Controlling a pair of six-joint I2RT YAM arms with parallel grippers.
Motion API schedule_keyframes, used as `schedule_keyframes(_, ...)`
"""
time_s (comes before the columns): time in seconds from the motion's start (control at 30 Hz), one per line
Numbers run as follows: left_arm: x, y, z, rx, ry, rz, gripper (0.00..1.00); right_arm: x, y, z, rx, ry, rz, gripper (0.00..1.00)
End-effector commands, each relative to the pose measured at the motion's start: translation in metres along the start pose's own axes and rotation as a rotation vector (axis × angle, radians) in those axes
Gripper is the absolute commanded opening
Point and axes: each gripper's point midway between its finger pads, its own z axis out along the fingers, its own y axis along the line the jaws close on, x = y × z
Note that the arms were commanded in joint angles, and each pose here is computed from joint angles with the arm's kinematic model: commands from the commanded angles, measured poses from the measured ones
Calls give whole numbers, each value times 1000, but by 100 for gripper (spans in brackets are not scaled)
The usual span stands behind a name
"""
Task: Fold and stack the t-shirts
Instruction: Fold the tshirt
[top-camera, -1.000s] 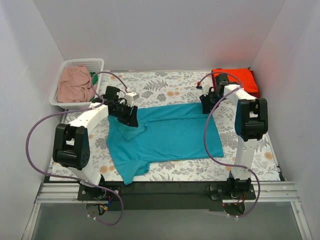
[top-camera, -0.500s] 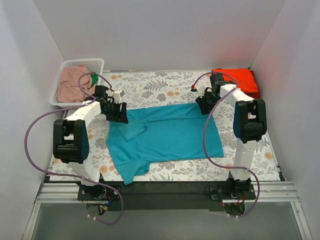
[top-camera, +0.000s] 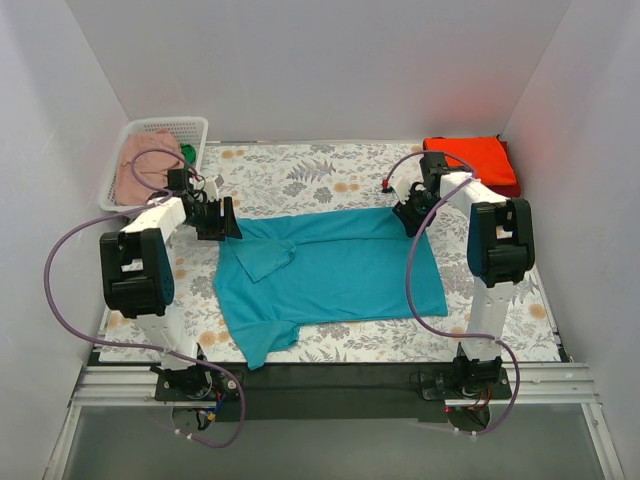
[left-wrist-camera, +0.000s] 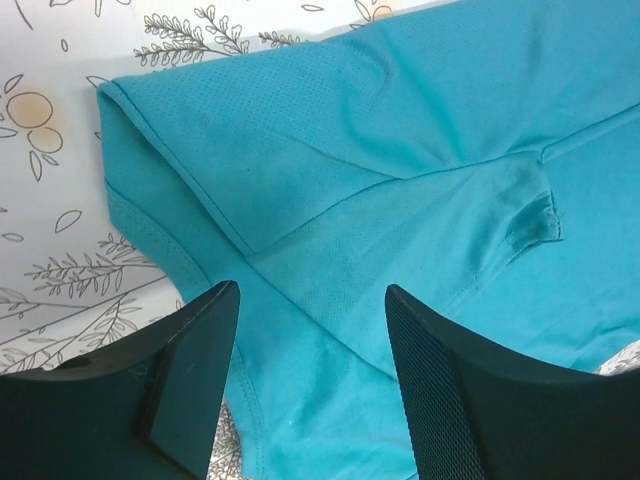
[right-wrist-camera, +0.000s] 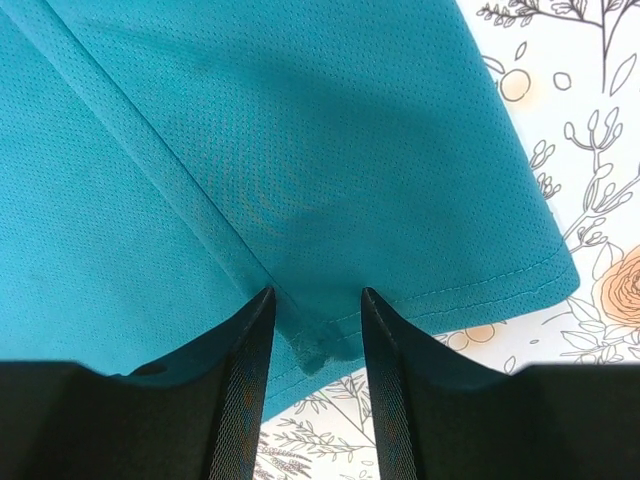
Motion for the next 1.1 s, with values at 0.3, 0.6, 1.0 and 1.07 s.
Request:
schedule_keyframes(0.3, -9, 27, 13, -40, -5, -86, 59, -5, 7, -24, -9, -16, -66, 49)
schedule_keyframes(0.6, -31, -72, -14, 162, -85, 178, 55, -16, 7, -37, -20, -48, -78, 52)
schedule_keyframes(1.0, -5, -135, 42, 53, 38, 358, 56, -10, 15, -39, -72, -16, -128, 57)
schedule_keyframes(1.07, -5, -141, 51, 38, 48, 378, 57, -7, 15, -35, -74, -1, -133, 56)
